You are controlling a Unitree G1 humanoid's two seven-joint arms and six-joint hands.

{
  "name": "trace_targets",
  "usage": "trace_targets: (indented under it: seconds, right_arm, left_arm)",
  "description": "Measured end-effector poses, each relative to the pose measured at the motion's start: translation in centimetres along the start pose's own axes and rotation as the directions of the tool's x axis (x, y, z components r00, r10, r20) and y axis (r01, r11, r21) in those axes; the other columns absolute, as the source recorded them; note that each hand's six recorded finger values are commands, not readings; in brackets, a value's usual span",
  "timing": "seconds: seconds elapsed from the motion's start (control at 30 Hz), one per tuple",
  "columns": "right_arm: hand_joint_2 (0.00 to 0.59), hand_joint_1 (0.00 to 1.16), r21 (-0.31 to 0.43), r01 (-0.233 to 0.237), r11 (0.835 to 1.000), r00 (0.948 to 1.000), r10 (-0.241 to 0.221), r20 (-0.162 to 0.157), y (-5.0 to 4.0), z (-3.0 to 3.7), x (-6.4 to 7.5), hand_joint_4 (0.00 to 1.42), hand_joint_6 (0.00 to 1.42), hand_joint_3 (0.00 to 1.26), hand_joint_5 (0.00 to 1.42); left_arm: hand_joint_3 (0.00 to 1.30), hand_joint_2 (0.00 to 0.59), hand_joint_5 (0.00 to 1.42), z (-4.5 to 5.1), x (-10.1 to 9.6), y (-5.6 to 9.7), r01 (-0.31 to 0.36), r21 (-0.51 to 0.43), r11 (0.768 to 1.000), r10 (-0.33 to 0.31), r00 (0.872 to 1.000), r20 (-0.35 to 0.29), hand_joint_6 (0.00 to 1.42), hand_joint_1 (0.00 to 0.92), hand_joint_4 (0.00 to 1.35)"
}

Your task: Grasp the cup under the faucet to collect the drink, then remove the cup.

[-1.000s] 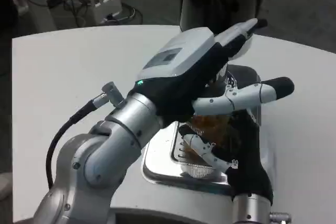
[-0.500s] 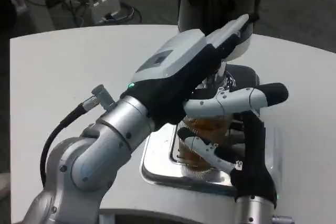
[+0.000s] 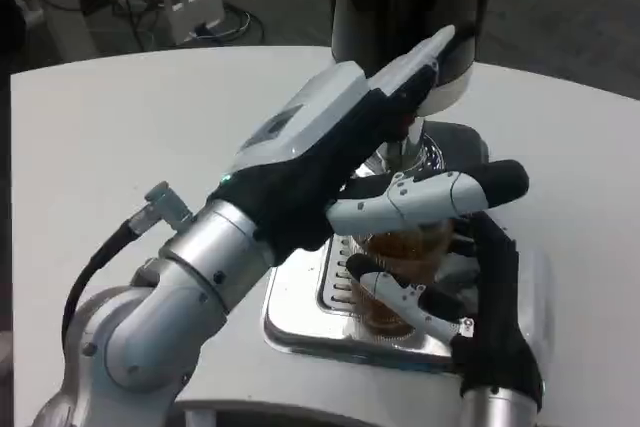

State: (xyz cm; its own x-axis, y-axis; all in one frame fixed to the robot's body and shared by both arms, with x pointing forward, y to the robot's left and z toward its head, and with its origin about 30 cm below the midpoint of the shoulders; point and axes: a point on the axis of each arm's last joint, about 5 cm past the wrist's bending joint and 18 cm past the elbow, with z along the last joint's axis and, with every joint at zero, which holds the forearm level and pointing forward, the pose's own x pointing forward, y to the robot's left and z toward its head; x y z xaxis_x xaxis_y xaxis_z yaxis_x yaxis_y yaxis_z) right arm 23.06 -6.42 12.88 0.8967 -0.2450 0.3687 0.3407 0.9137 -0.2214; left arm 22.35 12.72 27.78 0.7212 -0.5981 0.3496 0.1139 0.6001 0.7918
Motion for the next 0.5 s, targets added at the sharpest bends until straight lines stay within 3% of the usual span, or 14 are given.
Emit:
trace_targets:
  seconds: [0.27,0.5]
  right_arm:
    - [0.119,0.90,0.002,0.000,1.000,1.0000,0.000,-0.009,-0.42,-0.13,-0.8,0.92,0.96,0.83,1.07]
    - [0.119,0.90,0.009,-0.009,1.000,0.9999,0.009,-0.011,-0.54,-0.08,-1.5,0.93,0.98,0.84,1.07]
  left_arm:
    - [0.00,0.000,0.00,0.26,-1.1,0.1,-0.037,-0.117,0.992,0.034,0.999,-0.028,0.00,0.000,0.00]
    - [0.00,0.000,0.00,0.05,-2.4,1.0,-0.057,-0.120,0.991,0.044,0.993,-0.106,0.00,0.000,0.00]
